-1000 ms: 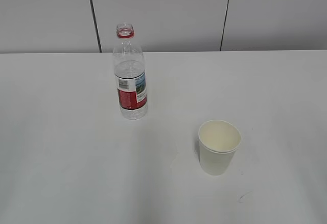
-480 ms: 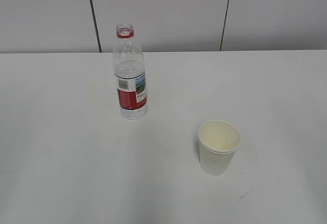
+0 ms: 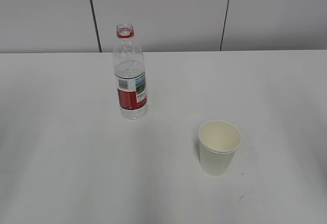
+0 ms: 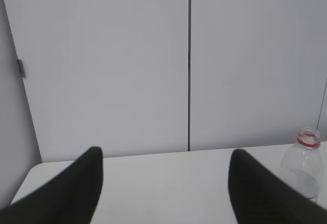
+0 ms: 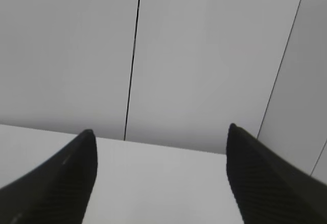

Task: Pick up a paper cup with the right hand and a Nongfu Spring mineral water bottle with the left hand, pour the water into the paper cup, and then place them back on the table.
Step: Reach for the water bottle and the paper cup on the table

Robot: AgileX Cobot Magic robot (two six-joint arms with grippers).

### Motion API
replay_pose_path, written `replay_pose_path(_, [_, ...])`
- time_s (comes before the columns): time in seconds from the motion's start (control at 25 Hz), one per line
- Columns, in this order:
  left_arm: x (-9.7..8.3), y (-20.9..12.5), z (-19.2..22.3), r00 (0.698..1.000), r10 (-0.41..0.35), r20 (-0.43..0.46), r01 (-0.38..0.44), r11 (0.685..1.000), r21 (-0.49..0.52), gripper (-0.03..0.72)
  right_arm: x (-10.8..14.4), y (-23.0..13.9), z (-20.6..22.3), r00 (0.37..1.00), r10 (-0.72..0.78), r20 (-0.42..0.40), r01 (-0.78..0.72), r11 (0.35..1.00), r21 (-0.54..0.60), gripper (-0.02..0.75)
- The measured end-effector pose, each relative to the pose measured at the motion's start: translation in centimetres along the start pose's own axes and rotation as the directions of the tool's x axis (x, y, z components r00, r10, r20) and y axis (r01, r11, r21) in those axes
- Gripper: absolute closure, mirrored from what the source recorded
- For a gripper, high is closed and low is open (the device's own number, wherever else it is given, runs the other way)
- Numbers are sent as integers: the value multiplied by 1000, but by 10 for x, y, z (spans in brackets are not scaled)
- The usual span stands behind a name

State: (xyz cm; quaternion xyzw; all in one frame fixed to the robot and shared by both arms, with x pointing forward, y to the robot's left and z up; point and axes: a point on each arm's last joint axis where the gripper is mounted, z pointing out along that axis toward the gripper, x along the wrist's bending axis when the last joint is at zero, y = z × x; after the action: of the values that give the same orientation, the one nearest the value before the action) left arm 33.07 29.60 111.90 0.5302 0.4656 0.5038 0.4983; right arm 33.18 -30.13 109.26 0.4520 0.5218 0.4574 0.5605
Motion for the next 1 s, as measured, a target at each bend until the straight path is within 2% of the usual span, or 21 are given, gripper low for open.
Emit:
replay_pose_path(0.24, [-1,-12,52,1000,-16,6,16,998,55,225,2,-18,38,1000,1,-14,0,992,129,156])
replay_pose_path(0.48, [-3,-34,97,1000,-16,9,15,994,113,225,3,-34,68,1000,-10,-7,11,986,168,156])
replay_pose_path(0.6, [-4,-47,112,1000,-25,9,23,987,160,225,6,-43,79,1000,-9,-18,13,979,205,156])
replay_pose_path(0.76, [-5,-65,129,997,-77,-3,75,972,221,225,8,-57,92,1000,17,-20,-11,964,267,156])
replay_pose_path(1.0, [-7,-91,150,996,-86,-7,84,952,294,225,12,-79,111,999,27,-27,-16,943,332,156])
